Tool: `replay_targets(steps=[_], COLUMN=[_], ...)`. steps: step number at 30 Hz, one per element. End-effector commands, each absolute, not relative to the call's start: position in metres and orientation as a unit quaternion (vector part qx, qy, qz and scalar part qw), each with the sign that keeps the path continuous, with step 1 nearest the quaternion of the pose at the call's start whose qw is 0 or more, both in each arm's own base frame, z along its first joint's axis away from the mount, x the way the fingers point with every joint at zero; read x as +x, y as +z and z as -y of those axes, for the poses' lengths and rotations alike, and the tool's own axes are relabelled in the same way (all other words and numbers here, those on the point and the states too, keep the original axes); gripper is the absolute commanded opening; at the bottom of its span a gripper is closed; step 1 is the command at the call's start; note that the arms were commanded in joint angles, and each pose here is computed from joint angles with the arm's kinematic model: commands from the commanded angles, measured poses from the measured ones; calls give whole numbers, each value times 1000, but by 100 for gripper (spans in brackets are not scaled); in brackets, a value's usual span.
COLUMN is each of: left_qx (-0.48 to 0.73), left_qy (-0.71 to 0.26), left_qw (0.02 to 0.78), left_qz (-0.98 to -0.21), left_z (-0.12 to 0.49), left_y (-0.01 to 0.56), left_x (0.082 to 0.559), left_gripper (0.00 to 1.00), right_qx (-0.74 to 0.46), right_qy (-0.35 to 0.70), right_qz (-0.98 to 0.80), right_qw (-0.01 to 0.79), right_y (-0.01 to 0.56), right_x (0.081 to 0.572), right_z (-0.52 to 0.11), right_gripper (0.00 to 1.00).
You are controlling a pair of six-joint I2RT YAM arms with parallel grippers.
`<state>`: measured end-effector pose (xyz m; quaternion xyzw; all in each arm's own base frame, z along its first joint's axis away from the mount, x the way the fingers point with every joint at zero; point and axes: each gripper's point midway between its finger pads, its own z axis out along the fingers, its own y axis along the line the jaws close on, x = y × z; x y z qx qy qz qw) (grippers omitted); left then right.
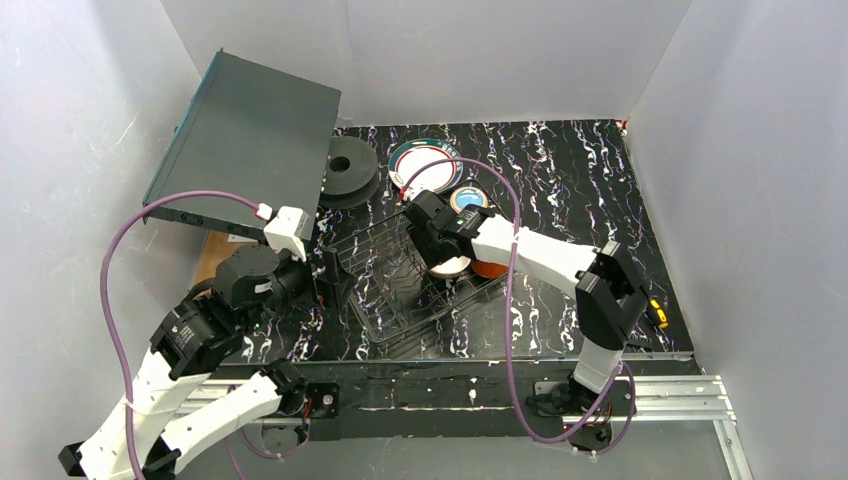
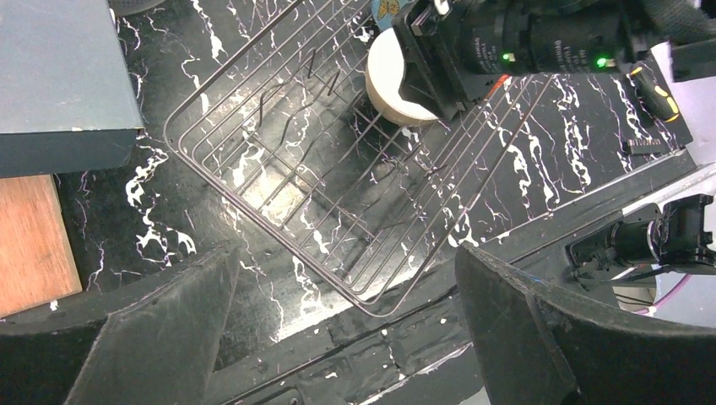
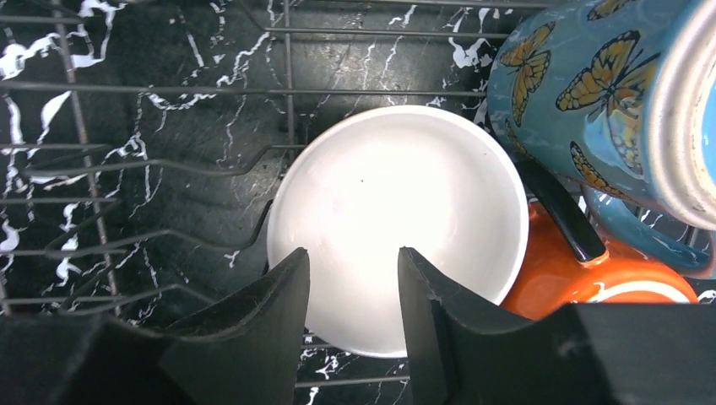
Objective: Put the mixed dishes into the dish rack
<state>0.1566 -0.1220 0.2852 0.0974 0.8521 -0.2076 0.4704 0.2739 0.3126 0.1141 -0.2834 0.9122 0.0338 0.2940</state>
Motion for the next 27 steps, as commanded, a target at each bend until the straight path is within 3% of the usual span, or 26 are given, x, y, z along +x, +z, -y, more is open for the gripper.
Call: replay_targets(steps=[1,8,16,17,18,19,21,24,26,27], left_qx=[98,102,99,98,97,97,101,97,89,87], left_qy=[-202,-208,-210,-213,-217,-219,-223,-223,-232,-233], left_qw=[456,453,438,436,434,433,427,423,433,438], left_qz=[-861,-861,-868,-869,-869,-869,-871,-873,-867,-864], left_z=[123,129,133,135,138,141,148,144,140,138], left_y=[277,279,276,275,274,274,272,272,276,278], left_x=[156,159,159,159,160,162,166,162,158,157], left_gripper=[99,99,99,99,99,99,99,100,99,100], right_qx=[-320,-369,-354,-316,-206,-89,79,181,260,281], right_qy=[87,141,129,132,122,91,73,67,91,81], right_qz=[-885,-863,-869,-882,-918,-949,-959,-952,-938,-927], right_qw=[328,314,321,324,317,287,261,236,211,235], right_y=[151,143,138,147,158,157,151,155,143,143], right_x=[274,260,268,272,281,281,294,306,318,329], right_z=[-329,-347,-343,-339,-327,-308,-317,-320,-327,-323], right_gripper=[51,48,39,39,58,70,79,79,71,67])
